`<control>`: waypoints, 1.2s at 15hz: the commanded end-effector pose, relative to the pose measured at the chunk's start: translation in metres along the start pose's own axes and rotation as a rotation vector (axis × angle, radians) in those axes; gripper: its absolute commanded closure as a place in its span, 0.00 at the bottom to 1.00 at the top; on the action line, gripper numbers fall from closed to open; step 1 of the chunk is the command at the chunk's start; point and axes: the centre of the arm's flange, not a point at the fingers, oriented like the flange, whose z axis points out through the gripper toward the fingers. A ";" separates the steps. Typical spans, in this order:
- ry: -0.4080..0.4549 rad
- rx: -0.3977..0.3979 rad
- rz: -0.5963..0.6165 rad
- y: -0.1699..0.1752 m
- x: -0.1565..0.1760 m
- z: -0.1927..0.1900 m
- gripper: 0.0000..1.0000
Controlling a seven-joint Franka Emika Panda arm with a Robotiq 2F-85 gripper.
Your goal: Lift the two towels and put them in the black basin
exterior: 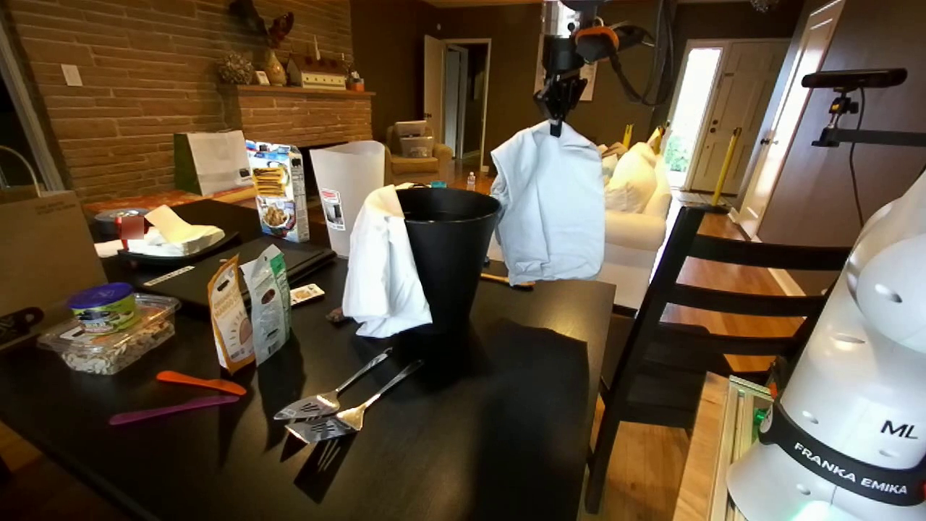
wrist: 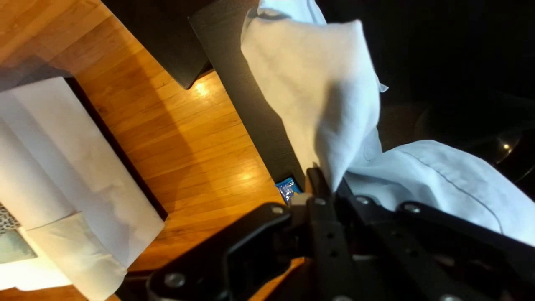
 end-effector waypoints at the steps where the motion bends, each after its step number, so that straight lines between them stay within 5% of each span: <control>1: 0.025 -0.069 0.093 -0.008 0.015 -0.030 0.99; 11: 0.122 -0.208 0.309 -0.075 0.049 -0.049 0.99; 18: 0.147 -0.060 0.195 -0.142 0.073 -0.036 0.99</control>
